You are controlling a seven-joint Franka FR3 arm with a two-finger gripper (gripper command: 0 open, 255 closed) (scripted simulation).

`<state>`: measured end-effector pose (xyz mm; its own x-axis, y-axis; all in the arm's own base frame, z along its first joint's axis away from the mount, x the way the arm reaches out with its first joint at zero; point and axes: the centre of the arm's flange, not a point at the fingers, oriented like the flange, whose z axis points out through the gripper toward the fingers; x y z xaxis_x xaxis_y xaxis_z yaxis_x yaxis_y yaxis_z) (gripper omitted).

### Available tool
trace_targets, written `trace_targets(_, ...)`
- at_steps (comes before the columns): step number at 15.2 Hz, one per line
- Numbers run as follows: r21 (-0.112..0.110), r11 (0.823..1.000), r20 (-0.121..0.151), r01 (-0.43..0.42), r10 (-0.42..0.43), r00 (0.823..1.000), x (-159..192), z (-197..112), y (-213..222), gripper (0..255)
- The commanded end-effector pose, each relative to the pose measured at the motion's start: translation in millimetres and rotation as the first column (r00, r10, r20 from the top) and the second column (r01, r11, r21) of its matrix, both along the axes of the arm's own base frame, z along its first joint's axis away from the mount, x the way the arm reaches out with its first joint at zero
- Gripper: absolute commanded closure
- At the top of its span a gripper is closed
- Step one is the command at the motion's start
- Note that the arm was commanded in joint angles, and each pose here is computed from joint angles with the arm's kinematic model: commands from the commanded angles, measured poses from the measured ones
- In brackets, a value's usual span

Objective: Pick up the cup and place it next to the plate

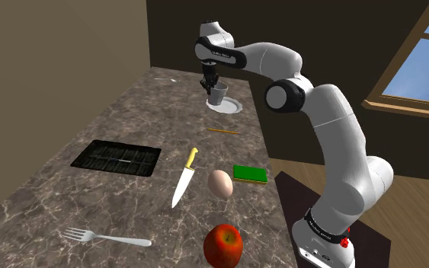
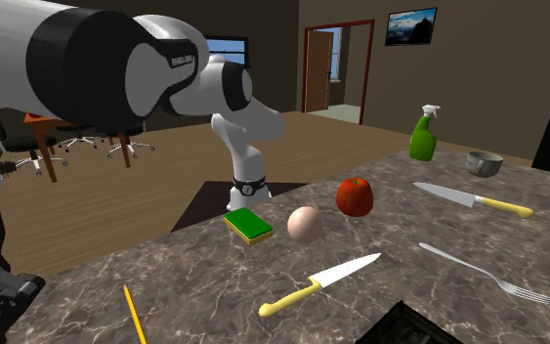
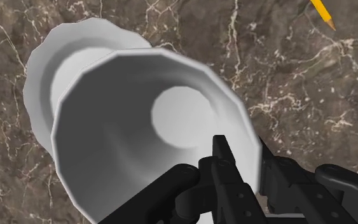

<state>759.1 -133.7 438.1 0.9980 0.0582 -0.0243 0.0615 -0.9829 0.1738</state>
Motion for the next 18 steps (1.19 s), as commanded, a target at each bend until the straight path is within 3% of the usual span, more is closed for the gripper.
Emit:
trace_targets(1, 0.0, 1.0, 0.001, -0.001, 0.001, 1.0, 0.5, -11.2, -2.8, 255)
trace_targets(13, 0.0, 1.0, 0.001, -0.001, 0.001, 1.0, 0.5, -73.5, -2.8, 255)
trace_targets(18, 0.0, 1.0, 0.001, -0.001, 0.001, 1.0, 0.5, -73.5, -2.8, 255)
